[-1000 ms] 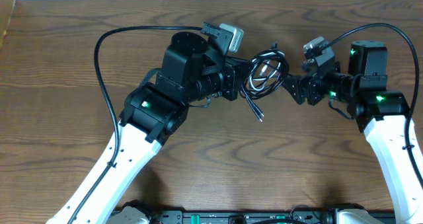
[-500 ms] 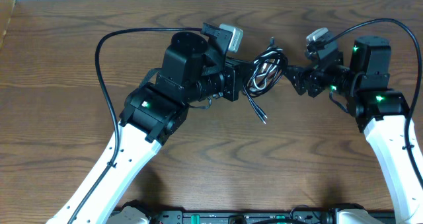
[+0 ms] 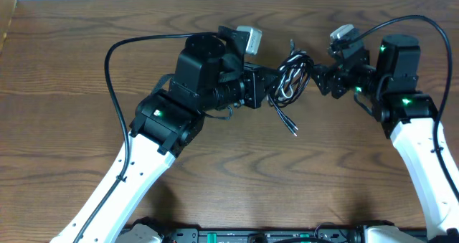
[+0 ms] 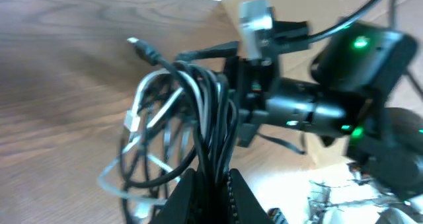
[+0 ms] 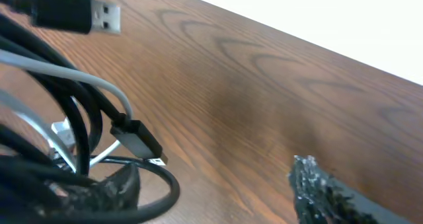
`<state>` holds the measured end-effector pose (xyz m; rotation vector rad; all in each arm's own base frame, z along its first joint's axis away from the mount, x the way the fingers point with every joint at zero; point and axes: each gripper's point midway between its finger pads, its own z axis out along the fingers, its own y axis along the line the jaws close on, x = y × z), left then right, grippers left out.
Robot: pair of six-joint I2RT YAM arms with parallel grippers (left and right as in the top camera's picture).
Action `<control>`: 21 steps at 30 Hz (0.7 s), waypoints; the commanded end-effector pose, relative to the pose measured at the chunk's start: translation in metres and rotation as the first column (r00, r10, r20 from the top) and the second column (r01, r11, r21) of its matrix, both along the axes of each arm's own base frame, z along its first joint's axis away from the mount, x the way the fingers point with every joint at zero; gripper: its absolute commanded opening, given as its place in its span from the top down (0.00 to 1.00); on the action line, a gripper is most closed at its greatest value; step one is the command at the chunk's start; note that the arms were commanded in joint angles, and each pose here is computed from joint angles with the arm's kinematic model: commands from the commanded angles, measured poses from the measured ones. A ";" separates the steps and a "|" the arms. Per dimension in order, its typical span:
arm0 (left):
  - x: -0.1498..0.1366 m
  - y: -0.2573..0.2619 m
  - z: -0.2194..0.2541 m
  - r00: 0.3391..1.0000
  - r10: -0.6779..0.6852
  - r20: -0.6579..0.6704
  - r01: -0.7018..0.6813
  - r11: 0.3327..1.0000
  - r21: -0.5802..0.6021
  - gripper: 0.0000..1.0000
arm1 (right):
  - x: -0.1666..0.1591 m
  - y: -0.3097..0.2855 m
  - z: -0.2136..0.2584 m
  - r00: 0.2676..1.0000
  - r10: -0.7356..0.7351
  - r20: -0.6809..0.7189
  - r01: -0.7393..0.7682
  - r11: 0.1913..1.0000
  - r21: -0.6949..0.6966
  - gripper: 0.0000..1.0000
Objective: Untangle cables
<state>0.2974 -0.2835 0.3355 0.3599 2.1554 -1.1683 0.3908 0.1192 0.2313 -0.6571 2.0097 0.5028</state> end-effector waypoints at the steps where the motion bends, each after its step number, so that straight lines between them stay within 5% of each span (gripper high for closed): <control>1: -0.013 -0.009 0.026 0.998 -0.064 -0.018 0.061 0.993 -0.101 0.93 | -0.001 0.018 -0.003 0.998 0.060 0.007 -0.060 0.998 0.007 0.32; 6: -0.013 -0.009 0.027 0.998 -0.059 -0.025 0.056 0.993 -0.109 0.92 | -0.003 0.034 -0.003 0.995 0.098 0.019 -0.099 0.995 0.007 0.38; 11: -0.013 -0.009 0.027 0.998 -0.057 -0.026 0.054 0.993 -0.108 0.92 | -0.002 0.034 -0.003 0.995 0.092 0.023 -0.092 0.996 0.003 0.99; 21: -0.003 -0.001 0.024 1.000 -0.022 0.001 0.022 0.996 -0.081 0.92 | 0.006 -0.001 -0.030 0.990 -0.126 -0.068 0.117 0.986 -0.116 0.99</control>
